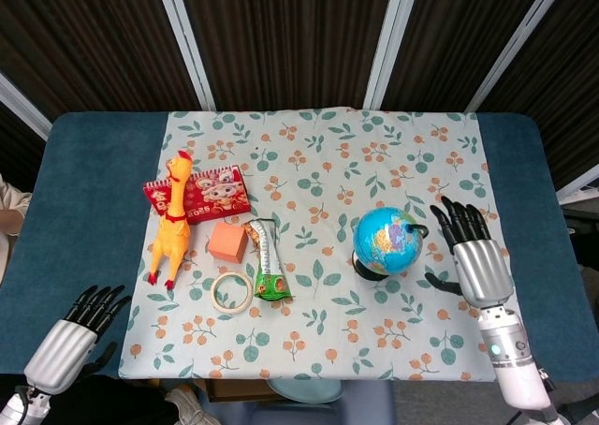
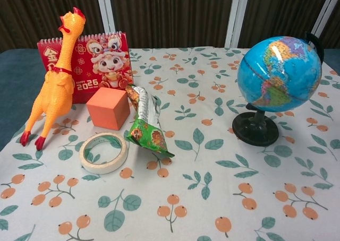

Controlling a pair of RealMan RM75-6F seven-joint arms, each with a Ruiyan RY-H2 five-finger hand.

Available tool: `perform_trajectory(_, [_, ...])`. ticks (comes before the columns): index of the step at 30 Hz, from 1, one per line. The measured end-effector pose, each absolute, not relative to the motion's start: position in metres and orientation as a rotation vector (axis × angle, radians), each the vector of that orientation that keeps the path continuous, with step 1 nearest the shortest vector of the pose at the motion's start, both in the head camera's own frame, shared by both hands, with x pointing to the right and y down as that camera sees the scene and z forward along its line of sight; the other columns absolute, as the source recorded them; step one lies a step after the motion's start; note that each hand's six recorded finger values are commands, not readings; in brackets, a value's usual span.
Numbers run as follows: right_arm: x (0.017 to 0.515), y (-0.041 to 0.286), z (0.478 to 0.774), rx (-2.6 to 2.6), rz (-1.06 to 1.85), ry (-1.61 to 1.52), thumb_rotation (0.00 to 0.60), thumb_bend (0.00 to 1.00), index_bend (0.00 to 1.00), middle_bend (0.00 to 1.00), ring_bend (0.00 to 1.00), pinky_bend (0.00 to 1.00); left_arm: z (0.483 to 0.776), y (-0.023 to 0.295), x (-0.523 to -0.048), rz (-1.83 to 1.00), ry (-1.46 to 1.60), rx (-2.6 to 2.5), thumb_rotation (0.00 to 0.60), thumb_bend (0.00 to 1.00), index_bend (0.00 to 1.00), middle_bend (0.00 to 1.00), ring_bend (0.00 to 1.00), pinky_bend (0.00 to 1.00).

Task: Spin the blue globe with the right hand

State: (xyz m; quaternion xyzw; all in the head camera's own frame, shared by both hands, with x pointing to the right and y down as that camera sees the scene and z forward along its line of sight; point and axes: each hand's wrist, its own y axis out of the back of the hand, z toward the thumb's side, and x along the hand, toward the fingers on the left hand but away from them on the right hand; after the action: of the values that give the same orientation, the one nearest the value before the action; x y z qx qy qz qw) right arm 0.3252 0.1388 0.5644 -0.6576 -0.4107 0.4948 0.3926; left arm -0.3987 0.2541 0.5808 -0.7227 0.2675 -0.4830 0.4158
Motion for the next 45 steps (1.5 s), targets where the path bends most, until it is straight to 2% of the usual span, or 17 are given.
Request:
perform_trajectory(7, [0.287,0.140,0.553,-1.732,1.184,-1.038,0.600,0.05,0.00,0.00,0.00,0.00,0.577,0.253,-0.400,-1.206,0.684,-1.812,0.600,0.47,0.00,0.00,0.00,0.00])
perform_trajectory(17, [0.240,0.126,0.568,-1.728,1.216,-1.054,0.600,0.05,0.00,0.00,0.00,0.00,0.575,0.250,-0.403,-1.201,0.694,-1.813,0.600,0.46,0.00,0.00,0.00,0.00])
perform_trajectory(24, [0.241,0.113,0.578,-1.719,1.275,-1.102,0.600,0.05,0.00,0.00,0.00,0.00,0.575,0.250,-0.402,-1.201,0.690,-1.813,0.600,0.46,0.00,0.00,0.00,0.00])
perform_trajectory(37, [0.259,0.110,0.576,-1.685,1.309,-1.106,0.600,0.05,0.00,0.00,0.00,0.00,0.579,0.251,-0.401,-1.212,0.675,-1.808,0.600,0.46,0.00,0.00,0.00,0.00])
perform_trajectory(45, [0.277,0.110,0.586,-1.660,1.353,-1.094,0.600,0.05,0.00,0.00,0.00,0.00,0.579,0.252,-0.402,-1.216,0.675,-1.809,0.600,0.47,0.00,0.00,0.00,0.00])
